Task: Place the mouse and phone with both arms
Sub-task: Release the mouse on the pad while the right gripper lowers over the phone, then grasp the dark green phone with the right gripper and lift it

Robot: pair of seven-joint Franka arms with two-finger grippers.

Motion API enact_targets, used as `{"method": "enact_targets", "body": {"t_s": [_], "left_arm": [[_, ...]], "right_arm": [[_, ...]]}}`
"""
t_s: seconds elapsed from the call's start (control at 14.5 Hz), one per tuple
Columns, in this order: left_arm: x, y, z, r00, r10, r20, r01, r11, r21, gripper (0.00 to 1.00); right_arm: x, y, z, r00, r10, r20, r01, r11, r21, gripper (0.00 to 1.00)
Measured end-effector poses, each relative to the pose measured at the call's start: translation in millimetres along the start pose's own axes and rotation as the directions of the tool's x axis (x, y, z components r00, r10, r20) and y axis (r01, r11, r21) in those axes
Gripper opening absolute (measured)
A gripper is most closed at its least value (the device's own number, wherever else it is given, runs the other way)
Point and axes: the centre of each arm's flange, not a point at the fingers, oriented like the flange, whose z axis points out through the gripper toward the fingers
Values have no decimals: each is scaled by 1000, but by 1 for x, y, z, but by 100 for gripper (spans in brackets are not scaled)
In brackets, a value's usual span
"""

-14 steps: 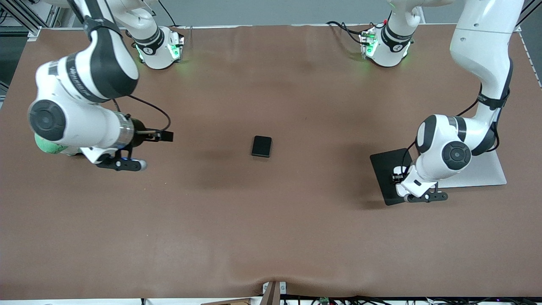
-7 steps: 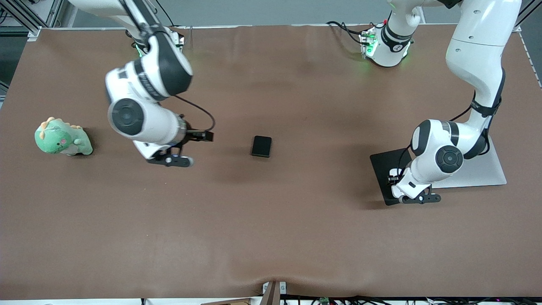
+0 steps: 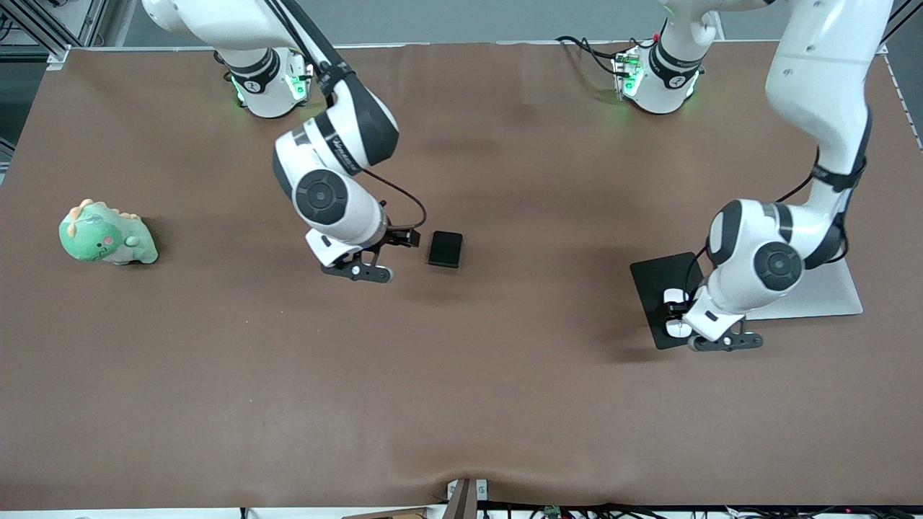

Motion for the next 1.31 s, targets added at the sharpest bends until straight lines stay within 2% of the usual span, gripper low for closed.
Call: {"method": "enact_targets", "body": {"t_s": [0.21, 0.41, 0.55, 0.76, 0.9, 1.31], "left_arm": [[6, -6, -131, 999, -12, -35, 13, 1000, 22, 100], [-10, -8, -255, 999, -23, -36, 24, 999, 37, 100], [-28, -12, -312, 999, -31, -40, 32, 999, 41, 100], [-55, -12, -359, 998, -33, -56, 34, 999, 18, 100], [-68, -11, -376, 998, -31, -63, 32, 999, 8, 100], [-103, -6, -395, 999, -16, -40, 16, 1000, 8, 100]], "right_arm": [[-5, -15, 19, 1000, 14, -16, -14, 1000, 4, 100], [-11, -36, 41, 998, 33, -48, -32, 999, 23, 100], [-15, -46, 59, 998, 33, -55, -32, 999, 25, 100], [-20, -56, 82, 998, 46, -43, -43, 998, 55, 100], [-25, -59, 97, 997, 46, -62, -42, 996, 75, 100], [-43, -72, 139, 994, 51, -94, -43, 995, 85, 100]]}}
